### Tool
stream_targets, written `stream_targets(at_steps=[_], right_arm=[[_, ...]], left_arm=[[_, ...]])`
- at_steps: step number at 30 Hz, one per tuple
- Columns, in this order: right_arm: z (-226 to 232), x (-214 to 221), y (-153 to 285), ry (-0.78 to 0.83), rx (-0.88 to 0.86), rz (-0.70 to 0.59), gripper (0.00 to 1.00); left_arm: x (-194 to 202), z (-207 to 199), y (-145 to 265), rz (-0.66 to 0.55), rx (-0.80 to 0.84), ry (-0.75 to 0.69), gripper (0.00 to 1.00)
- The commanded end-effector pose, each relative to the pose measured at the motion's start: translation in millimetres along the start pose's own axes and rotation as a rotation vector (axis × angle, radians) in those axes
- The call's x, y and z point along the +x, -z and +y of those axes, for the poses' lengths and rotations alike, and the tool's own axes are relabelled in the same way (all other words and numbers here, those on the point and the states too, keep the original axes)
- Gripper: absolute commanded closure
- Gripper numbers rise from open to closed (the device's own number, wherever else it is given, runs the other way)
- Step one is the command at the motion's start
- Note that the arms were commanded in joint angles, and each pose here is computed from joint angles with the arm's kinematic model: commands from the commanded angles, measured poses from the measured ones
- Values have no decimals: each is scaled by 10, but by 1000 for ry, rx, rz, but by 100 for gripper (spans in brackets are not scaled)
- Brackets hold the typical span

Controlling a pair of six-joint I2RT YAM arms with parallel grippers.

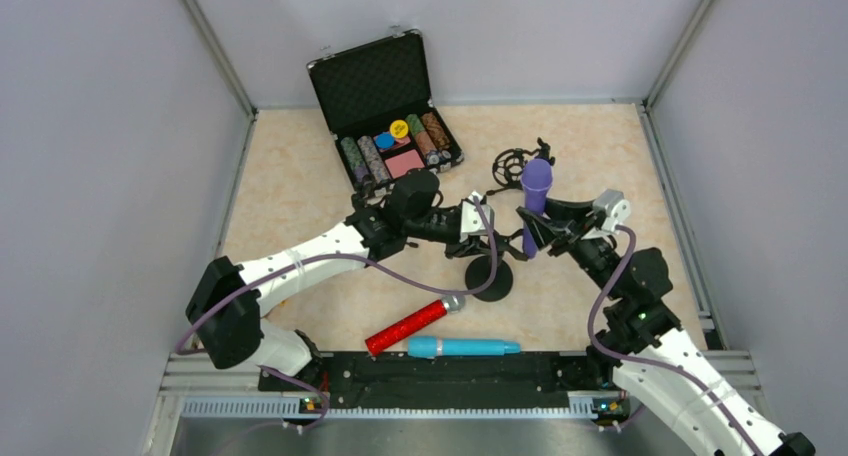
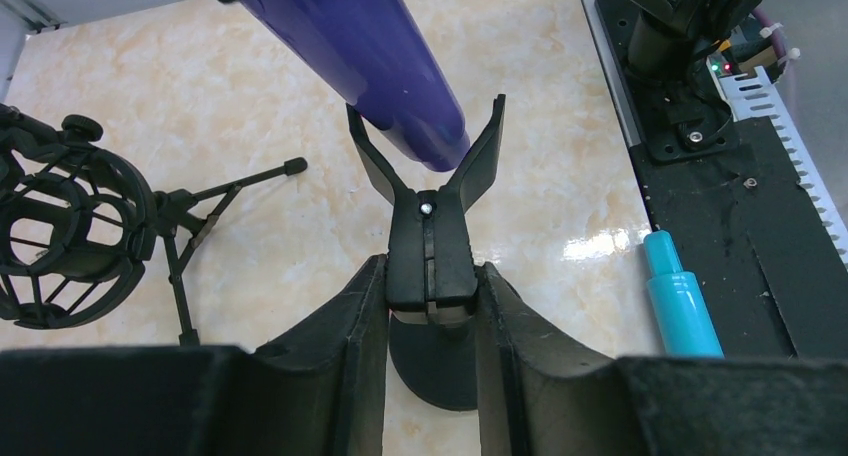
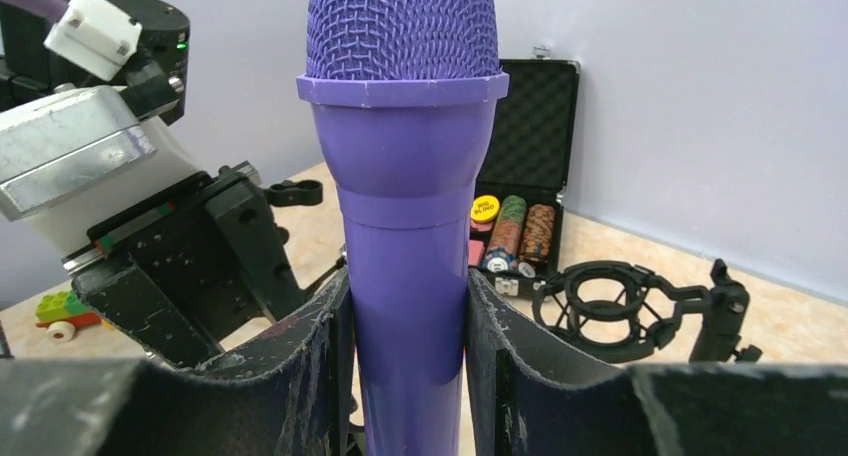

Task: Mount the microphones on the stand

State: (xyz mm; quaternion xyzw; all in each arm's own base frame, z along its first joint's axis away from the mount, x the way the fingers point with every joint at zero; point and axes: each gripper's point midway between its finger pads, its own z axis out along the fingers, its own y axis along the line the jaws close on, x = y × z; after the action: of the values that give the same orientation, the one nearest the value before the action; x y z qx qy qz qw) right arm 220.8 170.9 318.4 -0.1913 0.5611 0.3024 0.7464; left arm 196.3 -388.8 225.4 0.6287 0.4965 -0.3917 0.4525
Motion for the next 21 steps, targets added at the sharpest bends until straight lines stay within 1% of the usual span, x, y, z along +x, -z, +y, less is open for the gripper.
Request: stream_targets(at_steps=[1,5,16,21], right_arm=[[181,-301,0,-13,-89,-151,100],[186,-287,54,-35,-91,-215,100],[161,-190,155,-63,-84,-322,100],[151,-122,141,-79,-82,-320,100]], left_arm=[[0,-22,-32,-1,12,0,100],[-18,-23,-47,-12,13,17,100],[-57,-26,-71,-36,19,28,100],[-51,-27,-78,-37,20,32,100]])
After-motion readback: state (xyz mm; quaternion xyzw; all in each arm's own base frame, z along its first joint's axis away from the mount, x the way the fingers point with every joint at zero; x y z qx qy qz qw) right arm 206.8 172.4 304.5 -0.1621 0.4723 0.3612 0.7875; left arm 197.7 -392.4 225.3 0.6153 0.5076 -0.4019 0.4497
